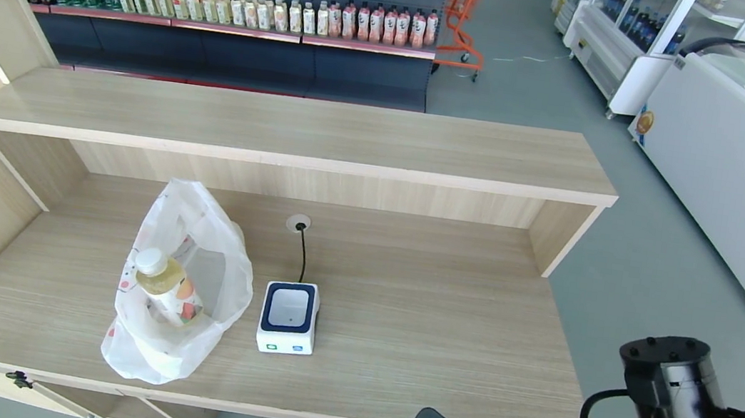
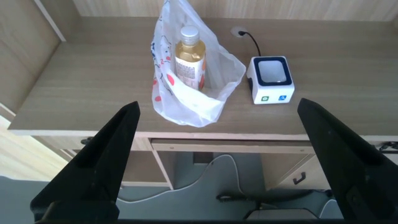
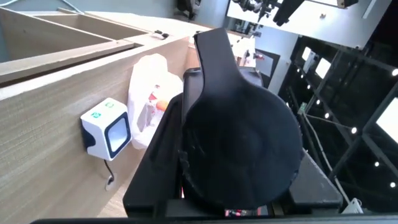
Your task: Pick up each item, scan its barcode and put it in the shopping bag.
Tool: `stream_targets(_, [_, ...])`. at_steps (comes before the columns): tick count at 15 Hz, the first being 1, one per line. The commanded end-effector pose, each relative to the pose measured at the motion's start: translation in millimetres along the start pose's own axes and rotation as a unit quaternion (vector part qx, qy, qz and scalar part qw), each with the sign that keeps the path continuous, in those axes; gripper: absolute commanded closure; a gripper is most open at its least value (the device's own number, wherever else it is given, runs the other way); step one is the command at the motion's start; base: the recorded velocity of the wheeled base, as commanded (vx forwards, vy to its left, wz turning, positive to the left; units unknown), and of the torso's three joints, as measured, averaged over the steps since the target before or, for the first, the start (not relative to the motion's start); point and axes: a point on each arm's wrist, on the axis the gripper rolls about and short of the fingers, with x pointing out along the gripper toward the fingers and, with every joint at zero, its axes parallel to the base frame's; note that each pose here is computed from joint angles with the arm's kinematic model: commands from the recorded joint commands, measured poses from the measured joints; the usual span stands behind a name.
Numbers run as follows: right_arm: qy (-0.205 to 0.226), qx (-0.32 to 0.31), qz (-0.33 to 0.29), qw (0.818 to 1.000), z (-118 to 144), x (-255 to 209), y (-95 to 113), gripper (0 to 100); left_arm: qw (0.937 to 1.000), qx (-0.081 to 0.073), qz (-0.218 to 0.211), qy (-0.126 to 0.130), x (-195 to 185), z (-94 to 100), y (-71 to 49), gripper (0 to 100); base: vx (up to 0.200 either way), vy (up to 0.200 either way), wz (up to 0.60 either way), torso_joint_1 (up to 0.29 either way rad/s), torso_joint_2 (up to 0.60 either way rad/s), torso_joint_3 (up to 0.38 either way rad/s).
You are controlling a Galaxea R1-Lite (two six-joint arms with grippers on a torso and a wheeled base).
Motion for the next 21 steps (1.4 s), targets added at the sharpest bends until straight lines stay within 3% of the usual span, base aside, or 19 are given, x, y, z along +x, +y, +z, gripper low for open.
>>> stream_targets(1, [0.001,-0.004,-0.001,1.0,0.0,-0.4,-1.6,100,1.0,0.0,0.0,0.0,0.0,0.0,0.0,0,0.0,0.0,0.0,0.0,0.0,0.0])
stream_targets(11, [-0.007,0.011,-0.001,1.0,2.7,-0.7,-2.9,100,1.0,0.0,0.0,0.0,0.0,0.0,0.0,0,0.0,0.0,0.0,0.0,0.0,0.0])
stream_targets(12, [-0.001,0.045,0.001,0.999,-0.1,-3.1,-4.9,100,1.0,-0.001,0.0,0.0,0.0,0.0,0.0,0,0.0,0.0,0.0,0.0,0.0,0.0])
stream_targets(14, [0.024,0.201,-0.004,0.979,-4.5,-12.2,-11.4,100,1.0,0.0,0.0,0.0,0.0,0.0,0.0,0,0.0,0.0,0.0,0.0,0.0,0.0])
stream_targets(15, [0.058,0.287,-0.009,0.956,-8.9,-23.7,-17.0,100,1.0,-0.001,0.0,0.0,0.0,0.0,0.0,0,0.0,0.0,0.0,0.0,0.0,0.0])
stream_targets(16, [0.129,0.342,-0.025,0.93,-19.1,-48.7,-21.9,100,1.0,0.0,0.0,0.0,0.0,0.0,0.0,0,0.0,0.0,0.0,0.0,0.0,0.0])
stream_targets(17, [0.169,0.434,-0.032,0.885,-13.4,-67.0,-15.8,100,1.0,0.0,0.0,0.0,0.0,0.0,0.0,0,0.0,0.0,0.0,0.0,0.0,0.0])
stream_targets(19, [0.215,0.583,-0.078,0.779,-17.7,-89.9,-20.6,100,1.0,0.0,0.0,0.0,0.0,0.0,0.0,0,0.0,0.0,0.0,0.0,0.0,0.0])
stream_targets(21, [0.232,0.716,-0.138,0.644,-25.5,-103.3,-27.5,100,1.0,0.0,0.0,0.0,0.0,0.0,0.0,0,0.0,0.0,0.0,0.0,0.0,0.0])
